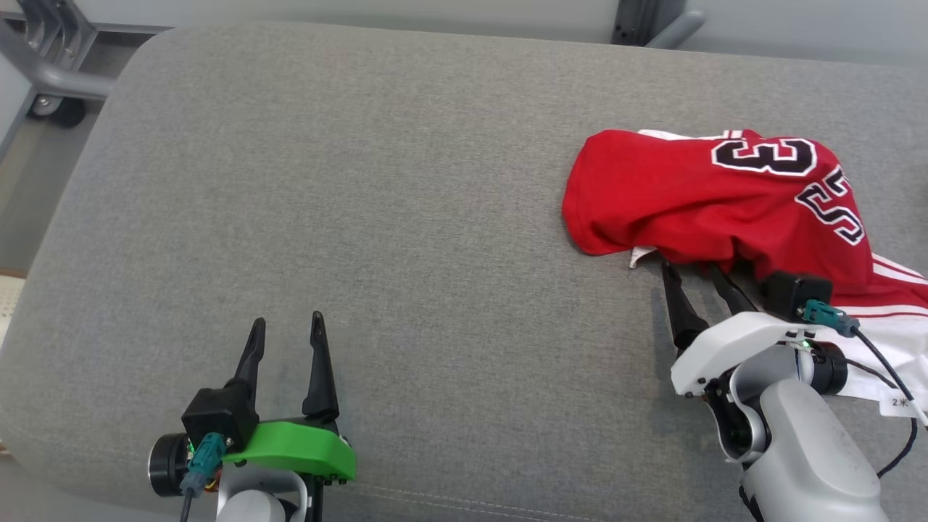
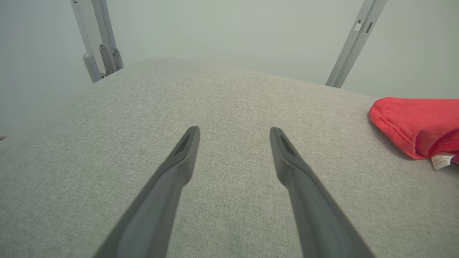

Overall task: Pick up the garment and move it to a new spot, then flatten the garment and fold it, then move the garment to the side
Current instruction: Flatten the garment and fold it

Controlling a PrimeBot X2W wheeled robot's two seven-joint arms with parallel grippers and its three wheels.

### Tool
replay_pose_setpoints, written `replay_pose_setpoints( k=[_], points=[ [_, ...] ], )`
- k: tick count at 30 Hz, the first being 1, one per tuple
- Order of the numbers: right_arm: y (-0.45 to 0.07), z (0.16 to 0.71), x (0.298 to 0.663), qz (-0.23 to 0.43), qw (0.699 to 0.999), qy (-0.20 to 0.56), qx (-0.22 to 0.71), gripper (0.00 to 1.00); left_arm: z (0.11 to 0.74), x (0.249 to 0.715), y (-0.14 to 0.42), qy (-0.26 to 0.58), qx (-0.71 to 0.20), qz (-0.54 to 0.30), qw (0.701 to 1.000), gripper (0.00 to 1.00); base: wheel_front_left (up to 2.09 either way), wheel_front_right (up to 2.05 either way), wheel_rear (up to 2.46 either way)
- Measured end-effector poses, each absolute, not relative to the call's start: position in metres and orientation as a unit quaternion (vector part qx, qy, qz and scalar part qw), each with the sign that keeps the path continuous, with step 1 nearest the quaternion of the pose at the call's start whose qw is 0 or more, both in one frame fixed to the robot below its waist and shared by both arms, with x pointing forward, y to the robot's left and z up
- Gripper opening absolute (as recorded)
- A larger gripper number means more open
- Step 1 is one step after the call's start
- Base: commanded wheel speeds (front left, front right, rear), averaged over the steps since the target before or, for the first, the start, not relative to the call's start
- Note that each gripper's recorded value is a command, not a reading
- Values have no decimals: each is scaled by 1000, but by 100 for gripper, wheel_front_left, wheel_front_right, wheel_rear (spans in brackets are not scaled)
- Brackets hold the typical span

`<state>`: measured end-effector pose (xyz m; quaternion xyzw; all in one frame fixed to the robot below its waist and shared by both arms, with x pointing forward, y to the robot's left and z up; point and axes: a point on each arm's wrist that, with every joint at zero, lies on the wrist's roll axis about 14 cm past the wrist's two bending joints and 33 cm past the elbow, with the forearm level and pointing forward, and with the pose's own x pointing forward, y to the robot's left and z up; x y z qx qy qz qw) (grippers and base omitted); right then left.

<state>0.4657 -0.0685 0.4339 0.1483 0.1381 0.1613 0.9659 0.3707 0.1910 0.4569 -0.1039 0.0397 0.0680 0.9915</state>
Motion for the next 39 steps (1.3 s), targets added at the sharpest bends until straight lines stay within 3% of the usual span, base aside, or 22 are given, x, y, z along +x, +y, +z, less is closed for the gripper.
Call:
replay_pose_setpoints(
  k=[7, 8, 9, 10, 21, 28, 32, 39],
  points=[
    [-41, 427, 491, 166, 959, 137, 184, 100, 454, 358, 211, 45, -99, 102, 989, 100, 0, 0, 0],
    [-37, 428, 493, 168, 959, 135, 185, 46, 453, 356, 213, 46, -99, 106, 988, 100, 0, 0, 0],
    [-32, 429, 495, 171, 958, 132, 188, 29, 453, 354, 216, 46, -98, 110, 988, 100, 0, 0, 0],
    [-28, 431, 498, 175, 958, 127, 190, 0, 453, 353, 218, 46, -97, 113, 988, 100, 0, 0, 0],
    [1, 499, 518, 217, 952, 36, 211, 0, 456, 350, 218, 42, -93, 114, 988, 100, 0, 0, 0],
    [19, 581, 523, 253, 914, -51, 315, 0, 456, 350, 212, 41, -94, 103, 989, 100, 0, 0, 0],
    [38, 573, 514, 271, 894, -20, 356, 0, 456, 347, 213, 43, -94, 105, 989, 100, 0, 0, 0],
    [84, 503, 470, 313, 876, 111, 349, 0, 454, 342, 219, 45, -92, 115, 988, 100, 0, 0, 0]
  ],
)
